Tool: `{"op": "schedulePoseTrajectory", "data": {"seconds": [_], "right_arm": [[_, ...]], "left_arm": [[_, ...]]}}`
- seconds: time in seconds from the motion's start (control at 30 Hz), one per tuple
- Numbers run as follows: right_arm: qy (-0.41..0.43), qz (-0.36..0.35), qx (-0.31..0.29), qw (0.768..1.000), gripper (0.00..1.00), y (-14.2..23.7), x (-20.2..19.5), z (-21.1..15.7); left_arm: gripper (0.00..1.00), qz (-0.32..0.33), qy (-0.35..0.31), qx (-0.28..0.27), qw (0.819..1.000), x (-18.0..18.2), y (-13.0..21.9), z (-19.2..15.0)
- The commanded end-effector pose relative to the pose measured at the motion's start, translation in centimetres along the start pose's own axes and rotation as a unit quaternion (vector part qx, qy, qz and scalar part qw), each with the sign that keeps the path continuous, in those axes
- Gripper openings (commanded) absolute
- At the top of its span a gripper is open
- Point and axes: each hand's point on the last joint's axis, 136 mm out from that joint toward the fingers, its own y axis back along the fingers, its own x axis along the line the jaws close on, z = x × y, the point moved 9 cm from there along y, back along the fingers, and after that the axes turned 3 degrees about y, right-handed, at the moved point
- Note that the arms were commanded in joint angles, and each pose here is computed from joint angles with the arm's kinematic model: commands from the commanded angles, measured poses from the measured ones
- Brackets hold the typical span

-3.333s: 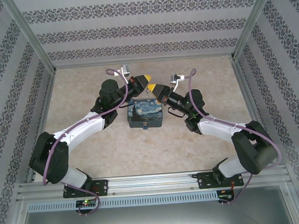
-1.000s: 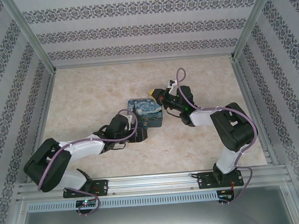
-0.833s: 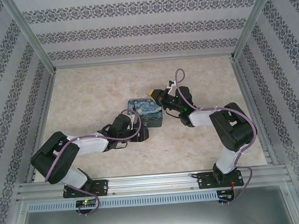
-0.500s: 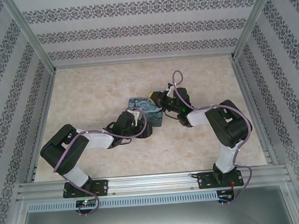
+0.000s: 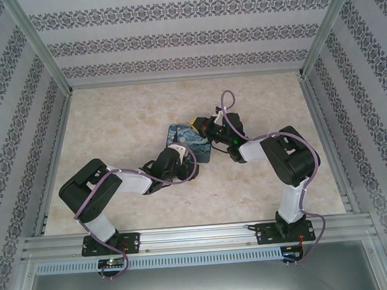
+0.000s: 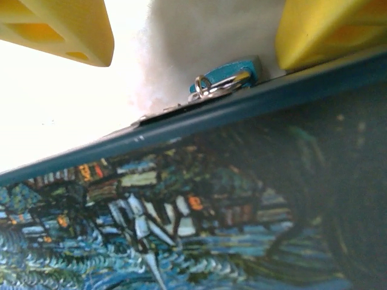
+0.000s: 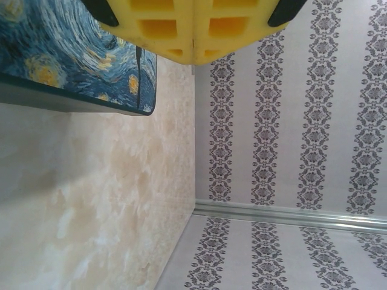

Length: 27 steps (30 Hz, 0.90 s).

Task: Unlock the padlock with the key

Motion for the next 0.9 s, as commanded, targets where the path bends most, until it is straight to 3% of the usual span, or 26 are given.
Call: {"op": "schedulePoseTrajectory", "data": {"seconds": [0.0, 0.13, 0.47, 0.87], "right_arm": [[0.006, 0.021, -0.005, 1.0, 0.0, -0.1, 0.4, 0.3], [0.005, 0.018, -0.007, 1.0, 0.0, 0.1, 0.2, 0.2], [-0.001, 0.003, -0.012, 1.0, 0.0, 0.5, -0.8, 0.4], [-0.004, -0.005, -0.013, 1.0, 0.0, 0.6, -1.7, 0.2]], "left_arm": [[0.72, 0.057, -0.035, -0.014, 0.998, 0.9, -0.8, 0.0], [0.72, 0.041, -0.038, -0.006, 0.998, 0.1, -1.6, 0.1], [0.72, -0.09, 0.036, -0.012, 0.995, -2.5, -1.4, 1.6], [0.73, -0.109, 0.096, -0.021, 0.989, -2.2, -1.7, 1.9]]}}
